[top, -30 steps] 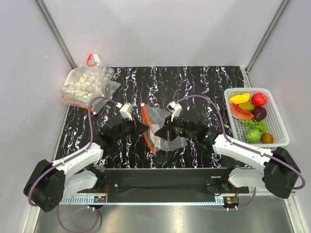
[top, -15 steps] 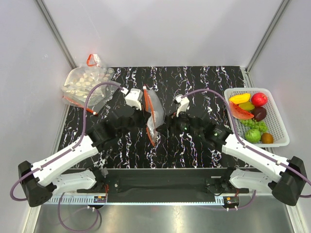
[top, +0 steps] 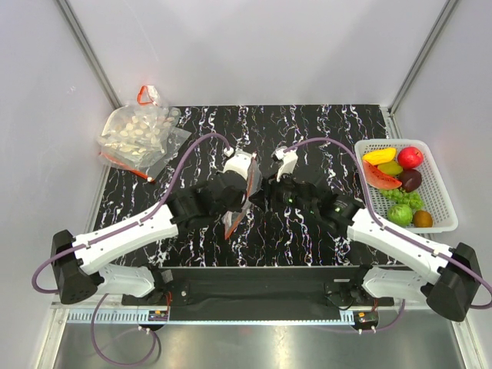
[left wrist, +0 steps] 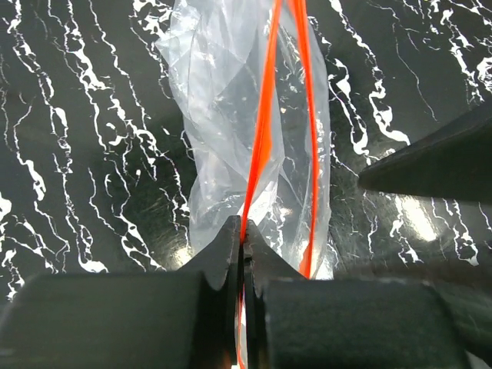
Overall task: Place the food in the zip-top bag and seal the zipper
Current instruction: Open the zipper of the food storage bag.
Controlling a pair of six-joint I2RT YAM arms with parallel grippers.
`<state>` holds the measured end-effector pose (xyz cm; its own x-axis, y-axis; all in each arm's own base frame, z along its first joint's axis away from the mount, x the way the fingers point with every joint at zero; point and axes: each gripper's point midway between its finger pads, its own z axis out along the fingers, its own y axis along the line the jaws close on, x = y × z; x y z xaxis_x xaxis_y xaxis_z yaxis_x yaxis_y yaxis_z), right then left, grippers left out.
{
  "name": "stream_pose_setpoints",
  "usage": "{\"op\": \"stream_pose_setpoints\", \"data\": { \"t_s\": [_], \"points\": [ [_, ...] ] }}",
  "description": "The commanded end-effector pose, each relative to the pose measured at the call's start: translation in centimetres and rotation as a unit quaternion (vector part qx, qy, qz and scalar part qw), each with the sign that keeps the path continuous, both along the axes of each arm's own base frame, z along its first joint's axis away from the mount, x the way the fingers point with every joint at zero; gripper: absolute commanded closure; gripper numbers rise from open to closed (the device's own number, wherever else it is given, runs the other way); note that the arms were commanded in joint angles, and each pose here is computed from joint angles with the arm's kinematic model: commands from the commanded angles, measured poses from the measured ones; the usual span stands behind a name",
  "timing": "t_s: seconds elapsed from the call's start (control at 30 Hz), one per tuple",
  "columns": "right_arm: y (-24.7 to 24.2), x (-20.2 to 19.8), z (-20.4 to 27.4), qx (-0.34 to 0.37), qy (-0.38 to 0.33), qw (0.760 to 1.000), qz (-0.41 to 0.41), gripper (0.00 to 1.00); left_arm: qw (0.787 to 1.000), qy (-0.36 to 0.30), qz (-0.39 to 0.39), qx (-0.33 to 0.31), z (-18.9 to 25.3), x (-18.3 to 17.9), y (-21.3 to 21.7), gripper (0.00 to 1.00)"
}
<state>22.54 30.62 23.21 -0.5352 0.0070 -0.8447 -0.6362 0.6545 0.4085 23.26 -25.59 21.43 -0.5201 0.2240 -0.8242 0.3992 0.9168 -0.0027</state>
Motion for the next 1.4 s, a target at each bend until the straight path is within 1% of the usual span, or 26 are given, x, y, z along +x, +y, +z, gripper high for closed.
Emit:
{"op": "stream_pose_setpoints", "data": {
  "t_s": [0.0, 0.13, 0.3, 0.37, 0.57, 0.9, 0.97, 1.0, 1.1, 1.17, 1.3, 1.33, 1.37],
  "points": [
    [0.1, 1.5, 0.7, -0.005, -0.015, 0.999, -0.030, 0.48, 0.999, -0.023, 0.002, -0.023, 2.4, 0.4, -0.3, 1.00],
    [0.7, 2.0, -0.1, -0.005, -0.005, 0.999, -0.033, 0.49, 0.999, -0.017, -0.009, -0.030, 2.0, 0.1, -0.8, 1.00],
    [1.5, 1.6, 0.6, 0.020, -0.002, 1.000, -0.019, 0.43, 0.999, -0.011, -0.021, -0.035, 1.5, 0.0, -1.6, 1.00],
    [1.6, 1.3, 1.0, 0.028, -0.003, 1.000, -0.010, 0.42, 0.999, -0.010, -0.029, -0.035, 1.2, -0.1, -1.9, 1.00],
    [1.6, 0.4, 1.7, 0.037, 0.000, 0.999, 0.007, 0.36, 0.998, -0.010, -0.039, -0.047, 1.4, -0.1, -2.6, 1.00],
    [1.4, 0.3, 1.8, 0.046, 0.006, 0.999, -0.001, 0.28, 0.998, -0.007, -0.045, -0.052, 1.3, 0.0, -3.2, 1.00],
    [1.1, 0.9, 1.5, 0.041, 0.008, 0.999, -0.021, 0.27, 0.997, -0.006, -0.049, -0.053, 1.3, -0.1, -3.3, 1.00],
    [1.0, 1.1, 1.3, 0.037, 0.012, 0.999, -0.031, 0.30, 0.997, -0.005, -0.051, -0.054, 1.3, -0.2, -3.4, 1.00],
    [-0.1, 2.4, 0.0, 0.012, 0.029, 0.996, -0.085, 0.45, 0.996, -0.006, -0.059, -0.062, 1.8, -0.3, -3.6, 1.00],
    [-1.1, 3.4, -0.8, -0.002, 0.031, 0.991, -0.128, 0.49, 0.997, -0.010, -0.057, -0.058, 2.0, -0.2, -3.5, 1.00],
    [-2.9, 4.2, -2.4, -0.023, 0.045, 0.981, -0.189, 0.54, 0.999, -0.022, -0.020, -0.011, 2.0, 0.8, -1.9, 1.00],
    [-3.3, 4.4, -2.8, -0.030, 0.047, 0.978, -0.201, 0.61, 1.000, -0.026, -0.009, 0.000, 2.0, 1.1, -1.4, 1.00],
    [-3.9, 4.7, -3.2, -0.040, 0.046, 0.974, -0.216, 0.65, 0.999, -0.034, 0.015, 0.027, 1.8, 1.6, -0.2, 1.00]
  ]
}}
